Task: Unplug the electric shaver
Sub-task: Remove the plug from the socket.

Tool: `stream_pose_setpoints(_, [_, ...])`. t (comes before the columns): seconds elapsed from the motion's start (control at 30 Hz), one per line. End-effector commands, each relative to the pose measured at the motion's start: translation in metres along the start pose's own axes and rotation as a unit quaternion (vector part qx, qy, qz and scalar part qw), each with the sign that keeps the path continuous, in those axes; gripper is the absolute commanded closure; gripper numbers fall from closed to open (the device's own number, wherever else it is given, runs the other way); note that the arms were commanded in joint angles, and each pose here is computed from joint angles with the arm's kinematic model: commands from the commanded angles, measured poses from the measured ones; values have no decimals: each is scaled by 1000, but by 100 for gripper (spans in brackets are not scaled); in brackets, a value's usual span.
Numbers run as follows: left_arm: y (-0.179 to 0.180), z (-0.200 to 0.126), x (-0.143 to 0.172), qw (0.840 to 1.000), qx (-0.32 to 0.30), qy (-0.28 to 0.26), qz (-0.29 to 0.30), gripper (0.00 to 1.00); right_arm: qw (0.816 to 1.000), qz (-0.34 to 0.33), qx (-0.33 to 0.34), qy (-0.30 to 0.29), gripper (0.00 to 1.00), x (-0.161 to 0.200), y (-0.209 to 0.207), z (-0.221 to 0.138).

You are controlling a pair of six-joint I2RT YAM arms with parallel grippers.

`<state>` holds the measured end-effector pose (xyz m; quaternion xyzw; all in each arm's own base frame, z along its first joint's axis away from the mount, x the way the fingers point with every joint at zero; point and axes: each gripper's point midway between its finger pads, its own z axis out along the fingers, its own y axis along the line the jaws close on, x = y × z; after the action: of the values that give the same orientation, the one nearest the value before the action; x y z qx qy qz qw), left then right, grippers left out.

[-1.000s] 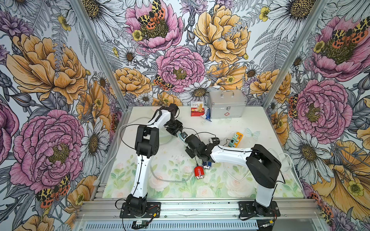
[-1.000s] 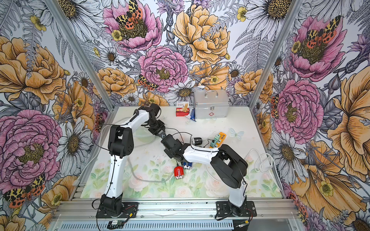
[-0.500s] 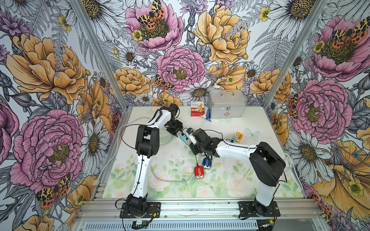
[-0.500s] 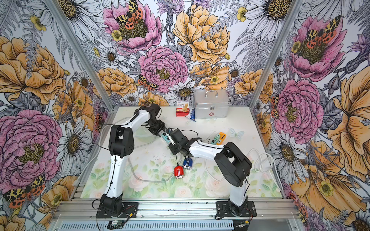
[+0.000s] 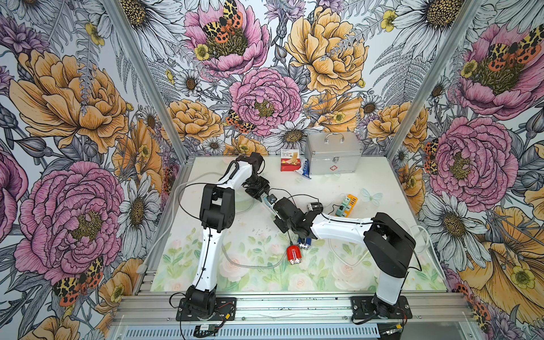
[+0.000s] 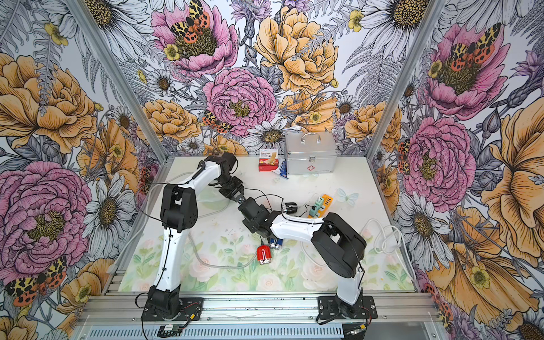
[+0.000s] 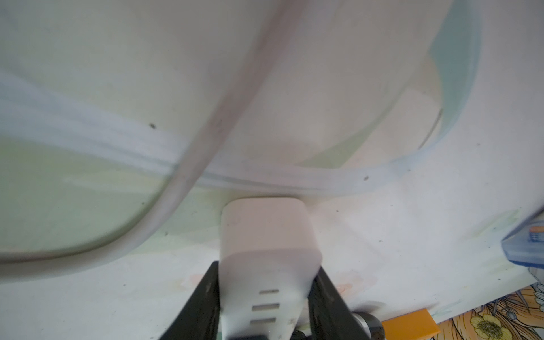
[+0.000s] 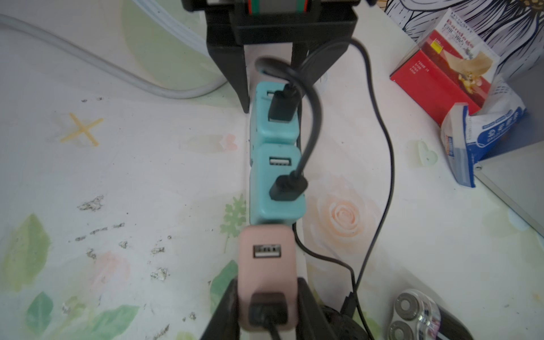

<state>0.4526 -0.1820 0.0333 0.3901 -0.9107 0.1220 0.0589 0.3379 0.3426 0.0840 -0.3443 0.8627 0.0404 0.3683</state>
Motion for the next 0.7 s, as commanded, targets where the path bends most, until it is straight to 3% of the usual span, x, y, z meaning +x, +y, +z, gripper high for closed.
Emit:
stream_pose_setpoints(0.0, [-5, 33, -32, 999, 6, -34, -40, 75, 986, 84, -140, -35, 99, -31, 18, -26])
stream_pose_setpoints(0.07, [-6, 33, -32, 999, 6, -35, -40, 75, 978, 99, -181, -30, 99, -32, 26, -28])
stream_pose_setpoints(0.17, [-6, 34, -33, 999, 7, -35, -41, 75, 978, 96, -184, -28, 98, -32, 31, -26])
stream_pose_setpoints(0.33, [-7, 34, -34, 998, 9, -35, -45, 75, 997, 10, -73, -34, 99, -27, 24, -22])
stream_pose_setpoints(0.47, [-11, 33, -35, 998, 13, -37, -45, 75, 998, -53, 12, -33, 100, -28, 18, -21])
stream_pose_setpoints(0.57, [-11, 34, -36, 998, 13, -38, -46, 75, 997, -65, 39, -34, 100, -31, 16, -22])
stream_pose_setpoints(0.67, [-11, 36, -36, 998, 12, -37, -48, 75, 998, -45, 22, -37, 100, -32, 17, -25])
